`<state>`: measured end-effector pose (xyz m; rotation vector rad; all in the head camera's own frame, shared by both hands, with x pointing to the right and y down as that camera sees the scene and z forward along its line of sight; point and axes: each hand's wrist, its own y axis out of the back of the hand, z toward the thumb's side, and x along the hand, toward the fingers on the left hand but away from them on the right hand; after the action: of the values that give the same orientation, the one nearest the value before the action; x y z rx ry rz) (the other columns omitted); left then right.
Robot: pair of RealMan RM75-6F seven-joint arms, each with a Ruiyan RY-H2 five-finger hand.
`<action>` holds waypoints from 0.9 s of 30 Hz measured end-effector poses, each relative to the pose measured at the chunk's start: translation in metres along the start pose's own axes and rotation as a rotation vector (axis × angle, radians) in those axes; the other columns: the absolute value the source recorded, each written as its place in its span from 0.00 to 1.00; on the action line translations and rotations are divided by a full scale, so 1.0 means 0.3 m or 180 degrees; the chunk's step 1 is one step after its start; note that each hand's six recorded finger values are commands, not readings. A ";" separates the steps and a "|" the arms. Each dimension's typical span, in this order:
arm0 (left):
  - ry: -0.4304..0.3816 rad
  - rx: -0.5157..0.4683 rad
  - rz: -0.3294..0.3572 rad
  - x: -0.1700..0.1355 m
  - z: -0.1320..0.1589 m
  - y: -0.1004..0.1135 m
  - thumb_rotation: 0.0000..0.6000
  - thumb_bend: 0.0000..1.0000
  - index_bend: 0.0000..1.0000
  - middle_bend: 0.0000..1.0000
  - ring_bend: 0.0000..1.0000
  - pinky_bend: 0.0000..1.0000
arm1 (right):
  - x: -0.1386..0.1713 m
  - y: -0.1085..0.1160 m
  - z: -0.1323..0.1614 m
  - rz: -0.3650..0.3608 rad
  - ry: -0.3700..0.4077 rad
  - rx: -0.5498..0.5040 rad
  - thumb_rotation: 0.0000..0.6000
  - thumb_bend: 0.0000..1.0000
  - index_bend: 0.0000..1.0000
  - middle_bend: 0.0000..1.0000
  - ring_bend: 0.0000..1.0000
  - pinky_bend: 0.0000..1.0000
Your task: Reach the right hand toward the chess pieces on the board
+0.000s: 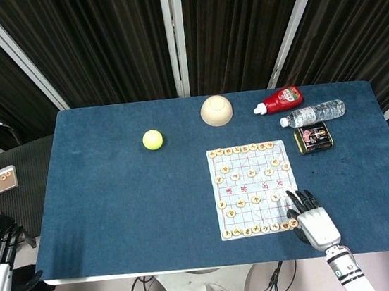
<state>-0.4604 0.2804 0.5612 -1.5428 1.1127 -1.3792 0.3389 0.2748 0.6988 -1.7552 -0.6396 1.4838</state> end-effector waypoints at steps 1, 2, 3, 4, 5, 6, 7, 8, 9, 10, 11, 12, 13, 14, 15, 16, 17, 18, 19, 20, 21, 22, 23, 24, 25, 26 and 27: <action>-0.0004 0.0000 0.0006 -0.001 0.000 0.001 1.00 0.12 0.03 0.02 0.00 0.02 | -0.001 -0.001 0.002 0.0003 0.0005 0.0006 1.00 0.29 0.44 0.00 0.00 0.00; -0.0006 0.0004 0.0010 -0.003 -0.001 0.002 1.00 0.12 0.03 0.02 0.00 0.02 | -0.001 -0.002 0.004 0.0008 0.0011 0.0007 1.00 0.29 0.45 0.00 0.00 0.00; -0.0003 0.0007 0.0010 -0.005 -0.002 0.002 1.00 0.12 0.03 0.02 0.00 0.02 | -0.002 -0.003 0.005 0.0010 0.0012 0.0006 1.00 0.29 0.46 0.00 0.00 0.00; 0.0002 0.0007 0.0010 -0.006 -0.004 0.001 1.00 0.12 0.03 0.02 0.00 0.02 | -0.003 -0.003 0.006 0.0010 0.0014 0.0004 1.00 0.29 0.47 0.00 0.00 0.00; 0.0011 0.0004 0.0009 -0.008 -0.005 0.001 1.00 0.12 0.03 0.02 0.00 0.02 | -0.003 -0.003 0.007 0.0006 0.0013 0.0002 1.00 0.29 0.49 0.00 0.00 0.00; 0.0017 0.0003 0.0008 -0.009 -0.007 0.001 1.00 0.12 0.03 0.02 0.00 0.02 | -0.003 -0.002 0.007 0.0001 0.0013 -0.0001 1.00 0.30 0.50 0.00 0.00 0.00; 0.0020 0.0002 0.0008 -0.010 -0.008 0.001 1.00 0.12 0.03 0.02 0.00 0.02 | -0.004 0.000 0.007 -0.0006 0.0013 -0.0004 1.00 0.30 0.52 0.00 0.00 0.00; 0.0025 0.0001 0.0008 -0.011 -0.009 0.000 1.00 0.12 0.03 0.02 0.00 0.02 | -0.004 0.002 0.006 -0.0017 0.0013 -0.0010 1.00 0.30 0.52 0.00 0.00 0.00; 0.0027 0.0000 0.0008 -0.011 -0.010 0.000 1.00 0.12 0.03 0.02 0.00 0.02 | -0.005 0.004 0.006 -0.0027 0.0013 -0.0015 1.00 0.30 0.53 0.00 0.00 0.00; 0.0028 -0.0001 0.0009 -0.012 -0.010 0.000 1.00 0.12 0.03 0.02 0.00 0.02 | -0.005 0.007 0.006 -0.0037 0.0013 -0.0022 1.00 0.30 0.53 0.00 0.00 0.00; 0.0029 -0.0003 0.0010 -0.012 -0.011 -0.001 1.00 0.12 0.03 0.02 0.00 0.02 | -0.006 0.010 0.005 -0.0050 0.0014 -0.0032 1.00 0.30 0.54 0.00 0.00 0.00; 0.0029 -0.0004 0.0010 -0.012 -0.011 -0.001 1.00 0.12 0.03 0.02 0.00 0.02 | -0.007 0.013 0.005 -0.0061 0.0015 -0.0039 1.00 0.30 0.54 0.00 0.00 0.00; 0.0030 -0.0004 0.0011 -0.012 -0.012 -0.001 1.00 0.12 0.03 0.02 0.00 0.02 | -0.008 0.017 0.005 -0.0075 0.0016 -0.0048 1.00 0.30 0.54 0.00 0.00 0.00; 0.0033 -0.0005 0.0011 -0.012 -0.013 -0.001 1.00 0.12 0.03 0.02 0.00 0.02 | -0.011 0.024 0.005 -0.0098 0.0019 -0.0060 1.00 0.30 0.54 0.00 0.00 0.00; 0.0034 -0.0007 0.0012 -0.013 -0.013 -0.001 1.00 0.12 0.03 0.02 0.00 0.02 | -0.013 0.029 0.005 -0.0120 0.0019 -0.0065 1.00 0.30 0.54 0.00 0.00 0.00; 0.0036 -0.0009 0.0013 -0.013 -0.014 0.000 1.00 0.12 0.03 0.02 0.00 0.02 | -0.017 0.035 0.005 -0.0142 0.0019 -0.0067 1.00 0.30 0.54 0.00 0.00 0.00; 0.0040 -0.0008 0.0015 -0.013 -0.016 0.000 1.00 0.12 0.03 0.02 0.00 0.02 | -0.024 0.043 0.004 -0.0169 0.0018 -0.0069 1.00 0.30 0.54 0.00 0.00 0.00; 0.0042 -0.0008 0.0017 -0.013 -0.017 0.001 1.00 0.12 0.03 0.02 0.00 0.02 | -0.030 0.050 0.004 -0.0190 0.0017 -0.0071 1.00 0.30 0.54 0.00 0.00 0.00; 0.0045 -0.0010 0.0018 -0.014 -0.018 0.001 1.00 0.12 0.03 0.02 0.00 0.02 | -0.038 0.056 0.004 -0.0211 0.0015 -0.0075 1.00 0.30 0.54 0.00 0.00 0.00; 0.0051 -0.0010 0.0019 -0.015 -0.020 0.001 1.00 0.12 0.03 0.02 0.00 0.02 | -0.051 0.064 0.005 -0.0237 0.0011 -0.0083 1.00 0.30 0.54 0.00 0.00 0.00; 0.0052 -0.0009 0.0021 -0.015 -0.020 0.002 1.00 0.12 0.03 0.02 0.00 0.02 | -0.061 0.070 0.007 -0.0254 0.0009 -0.0089 1.00 0.30 0.54 0.00 0.00 0.00; 0.0053 -0.0009 0.0027 -0.016 -0.020 0.003 1.00 0.12 0.03 0.02 0.00 0.02 | -0.072 0.073 0.009 -0.0267 0.0008 -0.0087 1.00 0.30 0.55 0.00 0.00 0.00; 0.0052 -0.0009 0.0036 -0.018 -0.019 0.005 1.00 0.12 0.03 0.02 0.00 0.02 | -0.087 0.074 0.013 -0.0278 0.0009 -0.0069 1.00 0.30 0.55 0.00 0.00 0.00; 0.0051 -0.0008 0.0041 -0.019 -0.019 0.007 1.00 0.12 0.03 0.02 0.00 0.02 | -0.098 0.072 0.017 -0.0280 0.0015 -0.0052 1.00 0.30 0.55 0.00 0.00 0.00; 0.0052 -0.0004 0.0043 -0.020 -0.020 0.008 1.00 0.12 0.03 0.02 0.00 0.02 | -0.108 0.069 0.023 -0.0279 0.0023 -0.0035 1.00 0.30 0.55 0.00 0.00 0.00; 0.0055 0.0001 0.0043 -0.021 -0.021 0.009 1.00 0.12 0.03 0.02 0.00 0.02 | -0.122 0.064 0.030 -0.0276 0.0034 -0.0016 1.00 0.30 0.55 0.00 0.00 0.00; 0.0058 0.0001 0.0044 -0.020 -0.022 0.010 1.00 0.12 0.03 0.02 0.00 0.02 | -0.132 0.062 0.036 -0.0275 0.0042 -0.0005 1.00 0.30 0.55 0.00 0.00 0.00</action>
<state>-0.4676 0.2852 0.5572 -1.5225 1.1320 -1.3867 0.3185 0.2355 0.7076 -1.7154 -0.7010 1.4124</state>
